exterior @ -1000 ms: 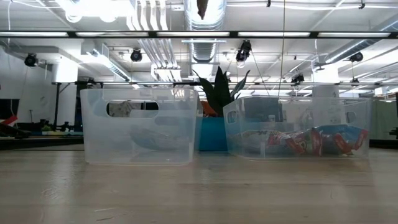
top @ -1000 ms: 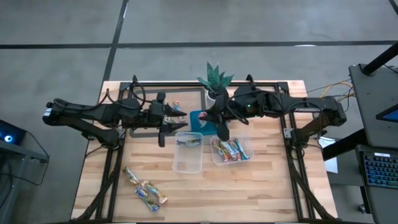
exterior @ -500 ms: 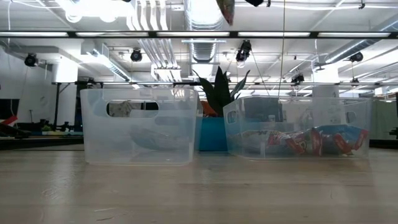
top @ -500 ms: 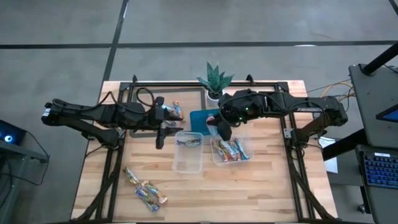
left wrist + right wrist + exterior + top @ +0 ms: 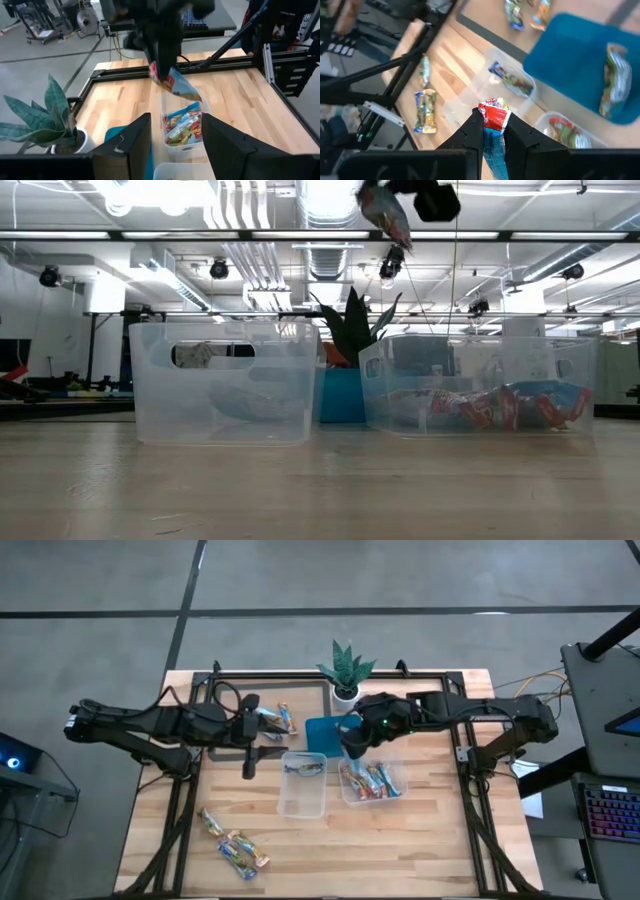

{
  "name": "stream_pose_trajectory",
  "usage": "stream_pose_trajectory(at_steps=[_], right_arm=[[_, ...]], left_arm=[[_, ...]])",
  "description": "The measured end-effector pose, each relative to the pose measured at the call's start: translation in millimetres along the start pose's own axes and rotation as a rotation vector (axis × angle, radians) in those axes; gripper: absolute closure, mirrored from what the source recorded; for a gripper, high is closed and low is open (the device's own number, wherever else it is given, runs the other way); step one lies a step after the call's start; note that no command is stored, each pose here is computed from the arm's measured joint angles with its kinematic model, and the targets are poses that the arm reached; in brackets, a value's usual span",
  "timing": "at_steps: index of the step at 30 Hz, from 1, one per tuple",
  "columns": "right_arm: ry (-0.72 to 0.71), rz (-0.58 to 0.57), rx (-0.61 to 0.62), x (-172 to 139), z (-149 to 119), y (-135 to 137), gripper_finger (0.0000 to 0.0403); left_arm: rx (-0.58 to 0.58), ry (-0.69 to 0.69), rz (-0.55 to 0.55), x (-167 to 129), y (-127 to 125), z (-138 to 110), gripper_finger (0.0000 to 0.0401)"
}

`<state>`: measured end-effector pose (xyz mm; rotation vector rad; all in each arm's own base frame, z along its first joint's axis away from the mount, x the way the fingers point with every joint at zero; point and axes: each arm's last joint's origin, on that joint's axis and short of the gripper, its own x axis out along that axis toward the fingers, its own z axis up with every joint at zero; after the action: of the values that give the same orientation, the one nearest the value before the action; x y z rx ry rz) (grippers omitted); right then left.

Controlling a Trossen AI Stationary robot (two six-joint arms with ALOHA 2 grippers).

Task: Pick and place Granola Bars by type
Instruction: Put the red granola bar into the right transparent bin

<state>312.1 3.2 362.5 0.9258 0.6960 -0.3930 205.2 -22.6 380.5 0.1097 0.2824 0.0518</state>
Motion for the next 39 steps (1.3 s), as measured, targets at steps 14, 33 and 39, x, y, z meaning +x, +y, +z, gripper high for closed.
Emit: stream_pose_trajectory(at_steps=[14,33,39], right_arm=[[-0.015,-0.161,0.269,58.3,-30.5,-55.4,0.0366],[-0.001,-0.179,0.341,111.1,-57.7,-61.2,0.0377],[0.05,-0.216,0.313,130.9,-59.6,-59.5,0.0379]], left_arm=[[0.035,0.04,-0.003,1.5,-0.7,-6.5,0.0243],[0.042,0.036,-0.003,1.3,-0.6,-6.2,0.0243],[0.041,0.034,-0.002,-0.5,-0.3,-6.0,0.0243]])
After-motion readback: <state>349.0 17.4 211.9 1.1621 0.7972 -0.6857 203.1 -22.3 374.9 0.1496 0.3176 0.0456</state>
